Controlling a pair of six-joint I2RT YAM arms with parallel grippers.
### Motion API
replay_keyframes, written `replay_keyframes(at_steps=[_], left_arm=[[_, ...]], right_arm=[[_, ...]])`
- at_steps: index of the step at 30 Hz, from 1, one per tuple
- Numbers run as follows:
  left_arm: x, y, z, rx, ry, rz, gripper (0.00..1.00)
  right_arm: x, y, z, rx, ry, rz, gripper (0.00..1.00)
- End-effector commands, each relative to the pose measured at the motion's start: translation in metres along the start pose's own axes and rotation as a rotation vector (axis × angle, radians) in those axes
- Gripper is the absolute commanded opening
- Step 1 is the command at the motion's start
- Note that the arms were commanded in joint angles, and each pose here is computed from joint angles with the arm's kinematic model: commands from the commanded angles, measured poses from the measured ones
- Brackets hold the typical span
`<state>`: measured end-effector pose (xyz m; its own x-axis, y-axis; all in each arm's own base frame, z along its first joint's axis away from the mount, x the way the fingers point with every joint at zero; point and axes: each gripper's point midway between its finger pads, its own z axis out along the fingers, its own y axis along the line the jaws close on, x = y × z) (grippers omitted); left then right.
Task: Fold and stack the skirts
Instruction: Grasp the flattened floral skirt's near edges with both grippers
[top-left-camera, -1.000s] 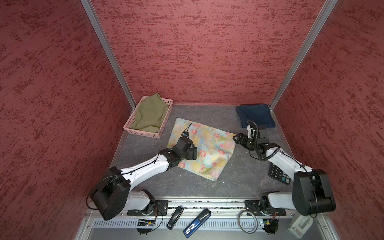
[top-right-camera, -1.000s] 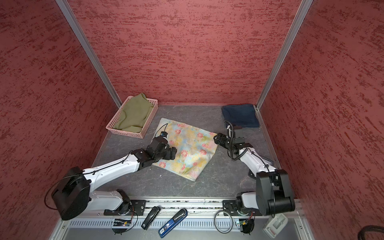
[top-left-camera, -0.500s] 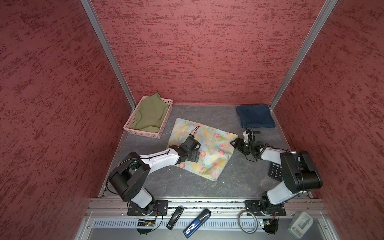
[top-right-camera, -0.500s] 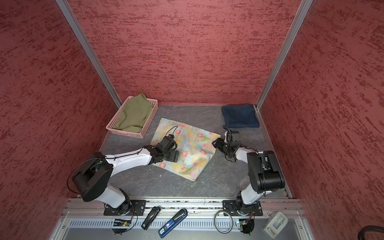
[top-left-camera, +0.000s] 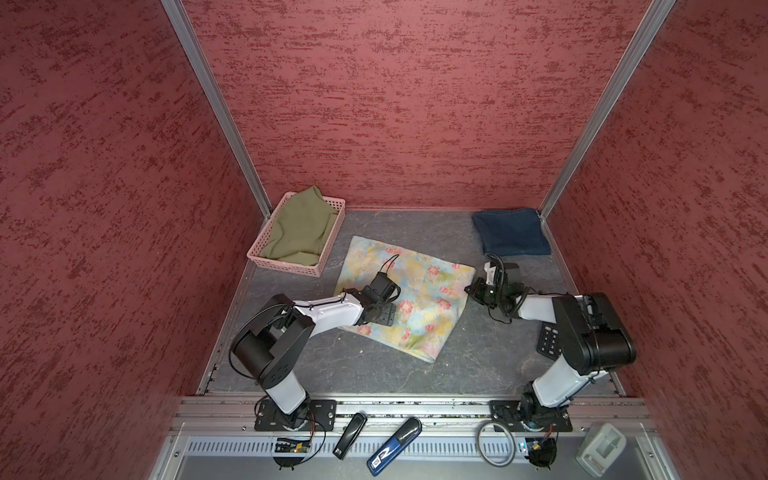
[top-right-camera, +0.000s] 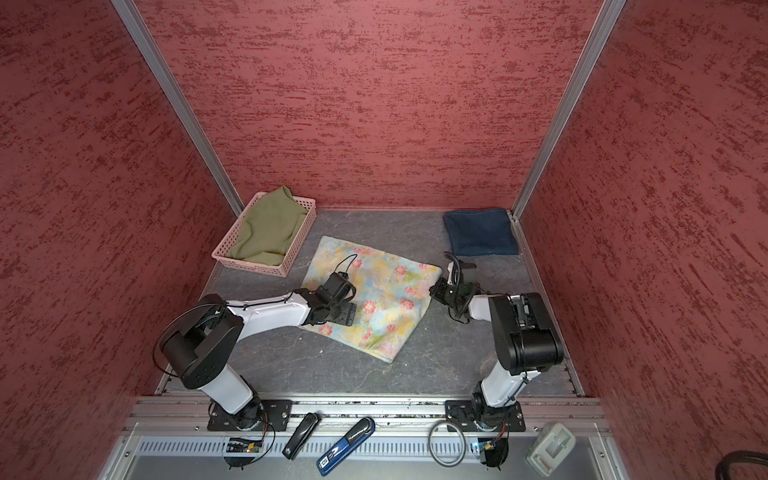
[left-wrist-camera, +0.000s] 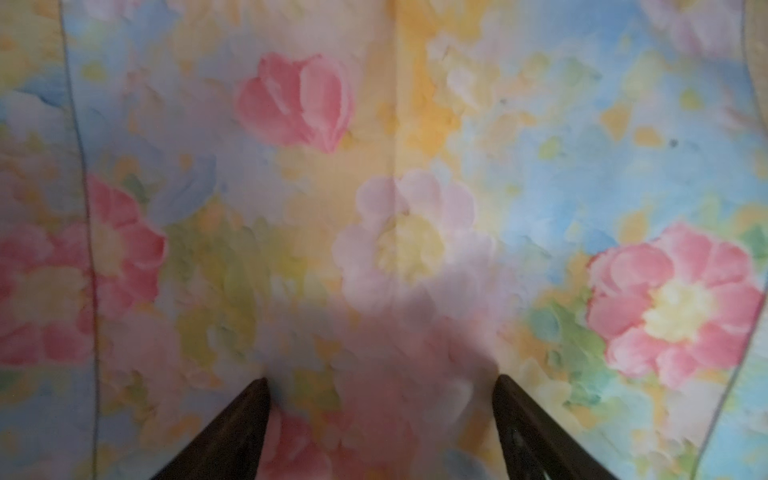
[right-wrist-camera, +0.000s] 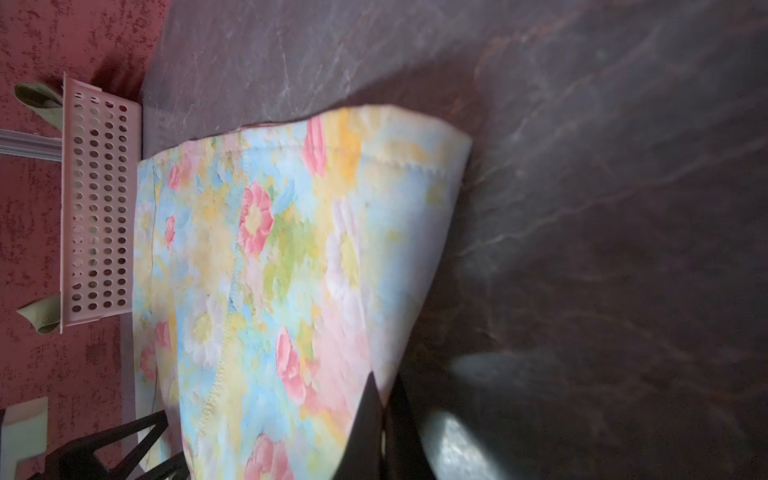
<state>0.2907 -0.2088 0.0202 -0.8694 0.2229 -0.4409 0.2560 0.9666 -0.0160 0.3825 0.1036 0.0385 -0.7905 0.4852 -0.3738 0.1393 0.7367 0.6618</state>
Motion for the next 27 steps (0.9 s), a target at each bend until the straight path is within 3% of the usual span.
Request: replay_keyframes(at_steps=[1,7,8,11,14,21,27], left_arm=[[0.012,-0.016,0.0,0.03,0.046,0.003,0.83],[0.031,-0.041,-0.008,0.064,0.068,0.012,0.82],[0.033,-0.045,-0.01,0.07,0.068,0.012,0.82],[0.029,-0.057,-0.016,0.102,0.05,0.001,0.82],[0.011,-0.064,-0.03,0.141,0.001,-0.013,0.83],[-0.044,-0.055,-0.066,0.219,-0.132,-0.067,0.92],[-0.055,-0.023,-0.046,0.172,-0.114,-0.117,0.94]], right_arm=[[-0.028,-0.008,-0.006,0.054,-0.046,-0.042,0.0],[-0.074,-0.025,-0.019,0.109,-0.079,-0.084,0.0],[-0.08,-0.027,-0.019,0.115,-0.08,-0.094,0.07],[-0.104,-0.018,-0.027,0.153,-0.106,-0.137,0.49],[-0.113,-0.002,-0.053,0.167,-0.166,-0.144,0.63],[-0.033,0.028,-0.091,0.144,-0.131,-0.15,0.64],[0.061,0.065,-0.084,-0.004,0.062,-0.141,0.63]])
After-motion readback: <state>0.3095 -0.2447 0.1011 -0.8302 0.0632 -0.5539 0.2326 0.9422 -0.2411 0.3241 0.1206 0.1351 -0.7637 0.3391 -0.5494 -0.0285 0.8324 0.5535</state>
